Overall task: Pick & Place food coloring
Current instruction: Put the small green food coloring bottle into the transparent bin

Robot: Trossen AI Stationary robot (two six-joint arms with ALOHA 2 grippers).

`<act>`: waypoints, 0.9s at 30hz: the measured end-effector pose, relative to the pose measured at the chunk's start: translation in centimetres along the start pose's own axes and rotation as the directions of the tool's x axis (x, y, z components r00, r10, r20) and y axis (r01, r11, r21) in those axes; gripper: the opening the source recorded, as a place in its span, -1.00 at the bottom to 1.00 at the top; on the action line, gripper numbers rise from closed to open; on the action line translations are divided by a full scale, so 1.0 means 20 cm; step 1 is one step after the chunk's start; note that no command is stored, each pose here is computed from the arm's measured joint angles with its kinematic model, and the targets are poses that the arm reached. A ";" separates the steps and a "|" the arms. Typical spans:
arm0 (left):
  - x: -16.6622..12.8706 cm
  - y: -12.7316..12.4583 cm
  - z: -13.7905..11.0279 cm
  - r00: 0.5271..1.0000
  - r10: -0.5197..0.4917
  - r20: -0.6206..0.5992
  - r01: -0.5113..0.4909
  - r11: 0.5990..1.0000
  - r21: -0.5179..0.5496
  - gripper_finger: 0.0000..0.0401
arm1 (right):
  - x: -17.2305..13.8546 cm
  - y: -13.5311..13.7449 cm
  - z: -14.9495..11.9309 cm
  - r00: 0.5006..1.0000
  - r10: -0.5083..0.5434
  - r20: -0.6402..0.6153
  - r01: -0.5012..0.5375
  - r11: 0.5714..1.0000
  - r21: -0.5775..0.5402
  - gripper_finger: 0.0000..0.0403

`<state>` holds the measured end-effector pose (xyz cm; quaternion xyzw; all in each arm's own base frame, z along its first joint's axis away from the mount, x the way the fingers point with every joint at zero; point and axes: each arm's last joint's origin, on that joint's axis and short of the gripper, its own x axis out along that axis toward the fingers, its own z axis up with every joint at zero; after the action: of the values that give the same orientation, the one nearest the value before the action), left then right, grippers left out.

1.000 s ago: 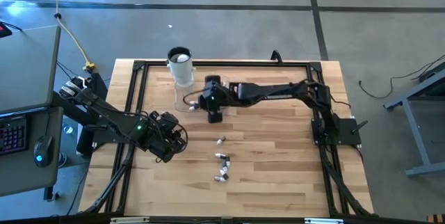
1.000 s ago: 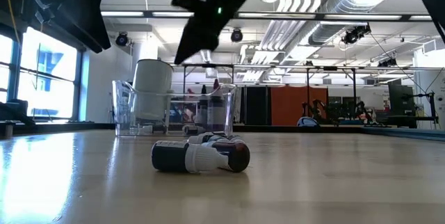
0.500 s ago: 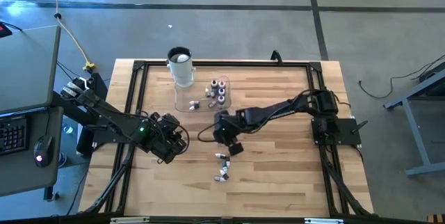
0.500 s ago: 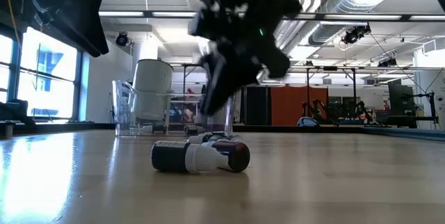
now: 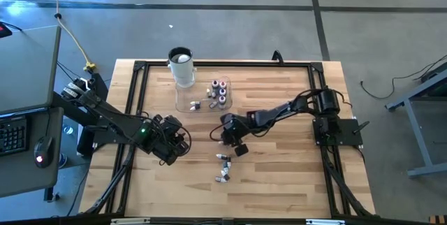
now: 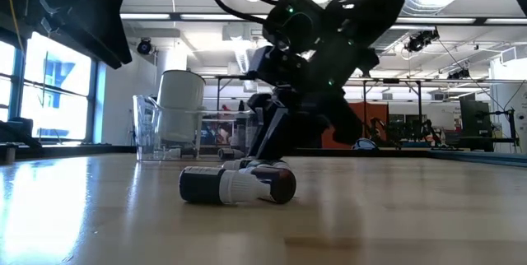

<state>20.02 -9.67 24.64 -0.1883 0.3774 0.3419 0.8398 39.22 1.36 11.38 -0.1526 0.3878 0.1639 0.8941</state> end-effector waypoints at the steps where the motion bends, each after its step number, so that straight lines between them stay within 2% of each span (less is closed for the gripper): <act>1: 0.00 0.00 0.00 1.000 0.000 0.001 0.000 1.000 0.000 -0.09 | 0.00 0.00 -0.01 1.000 -0.005 0.005 0.005 1.000 0.010 -0.37; 5: 0.00 0.00 0.00 1.000 -0.002 0.010 0.002 1.000 -0.005 -0.09 | 0.00 -0.01 -0.03 0.999 -0.024 0.031 0.021 0.997 0.080 -0.39; 11: 0.00 -0.01 0.00 1.000 -0.010 0.012 0.010 1.000 -0.010 -0.09 | 0.00 -0.03 -0.01 0.999 -0.020 0.050 0.015 0.995 0.094 -0.56; 17: 0.00 -0.01 0.00 1.000 -0.009 0.012 0.009 1.000 -0.009 -0.09 | -0.03 -0.10 0.15 0.988 -0.081 0.135 0.068 0.992 0.103 -0.68; 21: 0.00 -0.01 0.00 1.000 -0.009 0.012 0.009 1.000 -0.007 -0.09 | -0.11 -0.23 0.34 0.954 -0.215 0.209 0.199 0.975 0.094 -0.61; 24: 0.00 -0.01 0.00 1.000 -0.009 0.012 0.009 1.000 -0.007 -0.09 | -0.21 -0.37 0.45 0.914 -0.364 0.181 0.349 0.931 0.109 -0.59; 27: 0.00 -0.01 0.00 1.000 -0.011 0.006 0.011 1.000 -0.006 -0.09 | -0.30 -0.50 0.51 0.886 -0.424 0.189 0.398 0.903 0.158 -0.61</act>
<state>20.14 -9.74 24.68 -0.1918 0.3726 0.3390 0.8423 46.03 -4.70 24.06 -0.1606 0.2547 -0.0362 0.9529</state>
